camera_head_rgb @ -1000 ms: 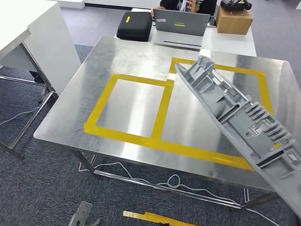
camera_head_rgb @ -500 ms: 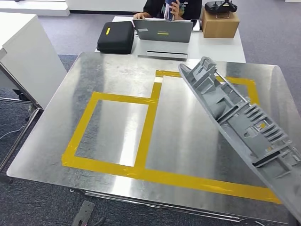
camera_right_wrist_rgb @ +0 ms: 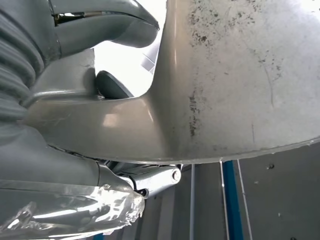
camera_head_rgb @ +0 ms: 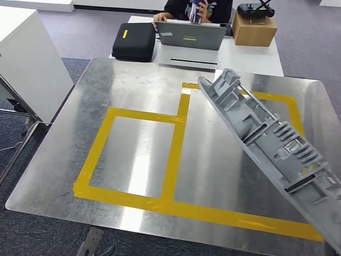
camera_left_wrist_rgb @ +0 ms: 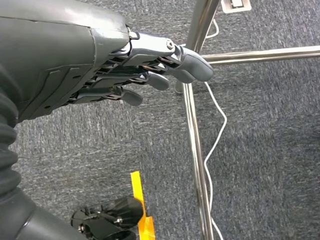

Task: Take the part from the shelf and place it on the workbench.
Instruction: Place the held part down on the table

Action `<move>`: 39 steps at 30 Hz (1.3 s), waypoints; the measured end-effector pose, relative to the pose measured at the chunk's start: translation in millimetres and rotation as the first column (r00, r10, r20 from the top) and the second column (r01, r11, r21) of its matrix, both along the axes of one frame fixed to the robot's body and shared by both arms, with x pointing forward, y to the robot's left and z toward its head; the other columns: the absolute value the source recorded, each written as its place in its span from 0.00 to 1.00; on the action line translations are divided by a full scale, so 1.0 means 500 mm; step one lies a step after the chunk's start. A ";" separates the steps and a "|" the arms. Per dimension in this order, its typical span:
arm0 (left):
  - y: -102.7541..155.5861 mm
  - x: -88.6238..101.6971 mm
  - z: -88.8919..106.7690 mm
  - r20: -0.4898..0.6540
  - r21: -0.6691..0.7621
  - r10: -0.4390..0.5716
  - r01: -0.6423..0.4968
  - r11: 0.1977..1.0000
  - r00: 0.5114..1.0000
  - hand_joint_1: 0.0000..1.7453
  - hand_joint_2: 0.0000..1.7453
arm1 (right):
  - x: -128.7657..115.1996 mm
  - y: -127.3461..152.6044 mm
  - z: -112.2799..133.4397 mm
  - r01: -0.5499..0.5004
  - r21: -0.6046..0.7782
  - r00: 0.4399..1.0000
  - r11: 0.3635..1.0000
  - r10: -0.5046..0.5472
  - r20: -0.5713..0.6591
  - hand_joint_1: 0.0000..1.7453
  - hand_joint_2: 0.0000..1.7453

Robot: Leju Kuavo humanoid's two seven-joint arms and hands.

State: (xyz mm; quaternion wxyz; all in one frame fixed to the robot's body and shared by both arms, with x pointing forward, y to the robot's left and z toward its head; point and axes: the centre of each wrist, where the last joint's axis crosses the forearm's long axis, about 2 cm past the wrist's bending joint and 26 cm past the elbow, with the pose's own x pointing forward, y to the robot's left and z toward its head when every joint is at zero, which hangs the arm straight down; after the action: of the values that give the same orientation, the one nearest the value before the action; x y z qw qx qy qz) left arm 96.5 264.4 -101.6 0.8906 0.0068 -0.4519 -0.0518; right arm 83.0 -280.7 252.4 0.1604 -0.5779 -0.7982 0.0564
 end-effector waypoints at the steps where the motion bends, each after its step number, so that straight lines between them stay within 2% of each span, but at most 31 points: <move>1: 0.001 0.000 0.000 0.000 0.001 0.000 0.000 1.000 1.000 0.00 1.00 | 0.000 0.000 0.000 -0.001 0.002 1.000 1.000 0.001 0.000 1.00 1.00; 8: 0.007 -0.004 -0.001 -0.001 0.007 0.012 -0.012 1.000 1.000 0.00 1.00 | -0.011 0.002 -0.009 0.022 0.033 0.998 0.999 -0.019 -0.067 1.00 1.00; 12: 0.012 -0.014 -0.003 0.001 0.013 0.019 -0.019 1.000 1.000 0.00 1.00 | -0.026 0.003 -0.032 0.088 0.108 0.977 0.990 -0.064 -0.203 1.00 1.00; 15: 0.017 -0.028 -0.006 0.001 0.018 0.020 -0.020 1.000 1.000 0.00 1.00 | -0.047 -0.004 -0.067 0.161 0.183 0.936 0.970 -0.091 -0.341 1.00 1.00; 20: 0.023 -0.041 -0.009 -0.002 0.022 0.007 -0.007 1.000 1.000 0.00 1.00 | -0.082 -0.068 -0.123 0.273 0.215 0.839 0.938 -0.123 -0.531 1.00 1.00; 25: 0.023 -0.041 -0.009 0.001 0.014 -0.004 0.004 1.000 1.000 0.00 1.00 | -0.093 -0.158 -0.137 0.325 0.175 0.763 0.929 -0.148 -0.629 1.00 1.00; 30: 0.020 -0.037 -0.008 0.009 0.002 -0.020 0.020 1.000 1.000 0.00 1.00 | -0.096 -0.250 -0.124 0.340 0.045 0.645 0.939 -0.199 -0.738 1.00 1.00; 36: 0.013 -0.023 -0.005 0.018 -0.005 -0.050 0.050 0.999 0.999 0.00 1.00 | -0.111 -0.346 -0.097 0.407 -0.134 0.410 0.904 -0.312 -0.857 1.00 1.00; 39: 0.008 -0.011 -0.003 0.017 -0.008 -0.061 0.061 0.998 0.998 0.00 1.00 | -0.103 -0.369 -0.092 0.454 -0.211 0.331 0.866 -0.383 -0.862 1.00 1.00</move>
State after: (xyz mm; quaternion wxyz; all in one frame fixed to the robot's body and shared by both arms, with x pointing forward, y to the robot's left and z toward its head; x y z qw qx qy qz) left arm 90.8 268.3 -103.0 0.8849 -0.0104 -0.4593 -0.0767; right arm 31.7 -465.5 206.4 0.5786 -0.6412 -0.4209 0.2773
